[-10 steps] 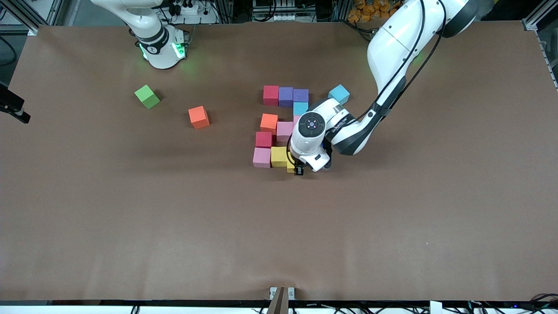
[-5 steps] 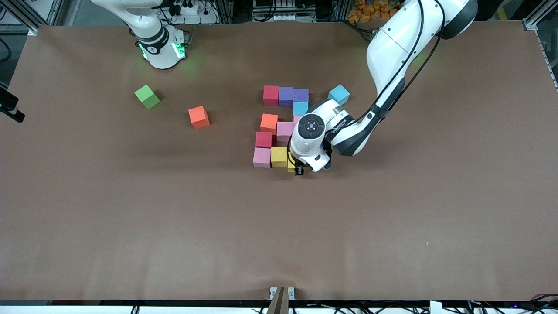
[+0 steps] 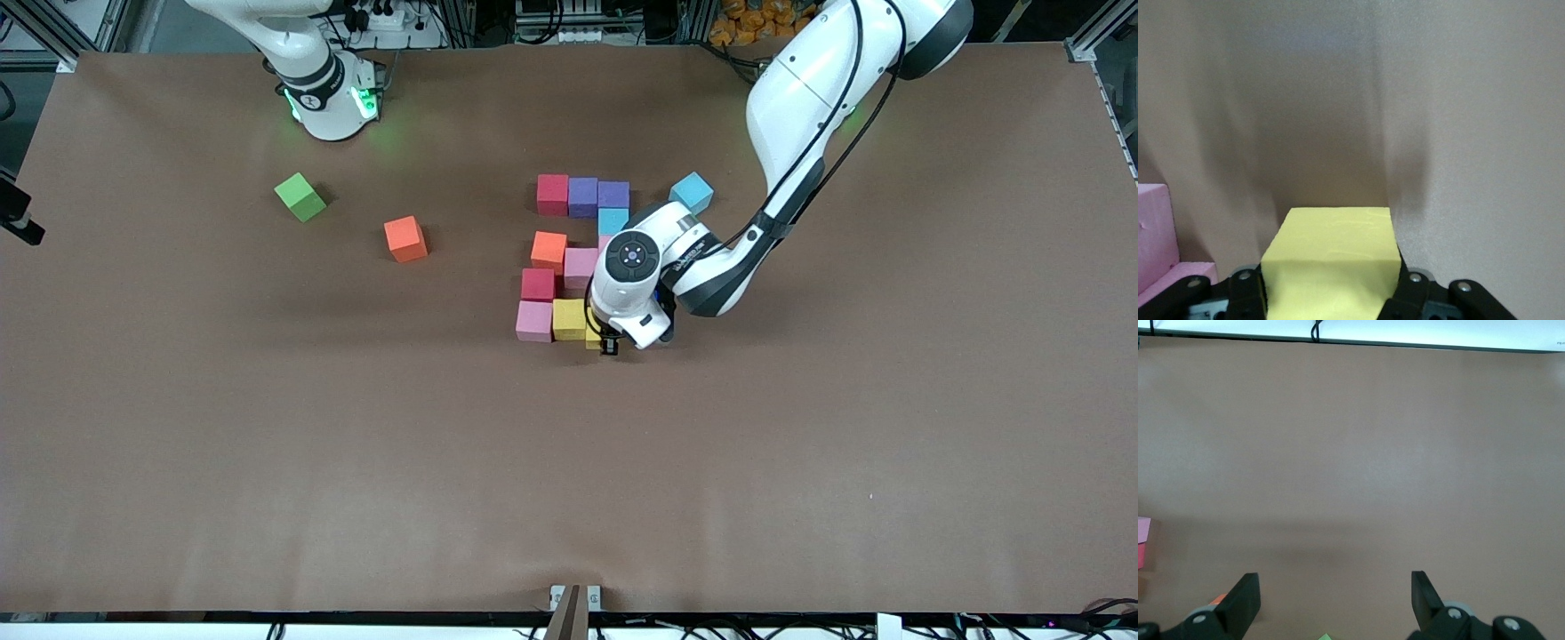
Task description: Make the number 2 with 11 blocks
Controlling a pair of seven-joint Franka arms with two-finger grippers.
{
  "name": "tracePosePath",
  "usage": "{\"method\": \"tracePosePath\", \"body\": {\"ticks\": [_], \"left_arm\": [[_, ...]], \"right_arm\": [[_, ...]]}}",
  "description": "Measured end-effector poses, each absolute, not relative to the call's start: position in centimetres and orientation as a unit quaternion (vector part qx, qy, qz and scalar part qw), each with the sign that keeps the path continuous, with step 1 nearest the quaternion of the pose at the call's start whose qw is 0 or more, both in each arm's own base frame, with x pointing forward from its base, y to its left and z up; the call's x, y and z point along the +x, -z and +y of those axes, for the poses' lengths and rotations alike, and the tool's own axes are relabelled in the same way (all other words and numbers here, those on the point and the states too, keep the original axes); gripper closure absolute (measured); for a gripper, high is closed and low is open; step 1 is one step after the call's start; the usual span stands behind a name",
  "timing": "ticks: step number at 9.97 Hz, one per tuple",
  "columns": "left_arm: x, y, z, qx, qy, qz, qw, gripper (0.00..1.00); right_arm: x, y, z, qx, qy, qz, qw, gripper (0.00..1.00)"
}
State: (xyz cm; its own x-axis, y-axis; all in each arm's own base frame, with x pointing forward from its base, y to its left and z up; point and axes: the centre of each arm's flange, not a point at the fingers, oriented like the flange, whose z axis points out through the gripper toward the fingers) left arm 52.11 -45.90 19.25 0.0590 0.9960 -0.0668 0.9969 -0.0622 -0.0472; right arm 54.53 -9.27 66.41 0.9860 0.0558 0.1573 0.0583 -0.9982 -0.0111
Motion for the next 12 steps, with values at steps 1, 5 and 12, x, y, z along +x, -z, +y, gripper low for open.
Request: {"method": "tracePosePath", "body": {"ticks": [1, 5, 12], "left_arm": [[51.8, -19.0, -45.8, 0.729, 0.041, 0.684, -0.005, 0.27], [52.1, -21.0, -45.4, 0.730, 0.030, 0.682, -0.027, 0.00], [57.6, -33.6, -37.0, 0.766, -0.020, 0.642, -0.025, 0.00]], "right_arm": [[54.5, -66.5, -9.3, -0.996, 0.079, -0.028, 0.008, 0.00], [54.4, -67.1, -9.8, -0.996, 0.085, -0.024, 0.006, 0.00], [54.4, -67.7, -9.9, -0.996, 0.090, -0.023, 0.005, 0.00]]}}
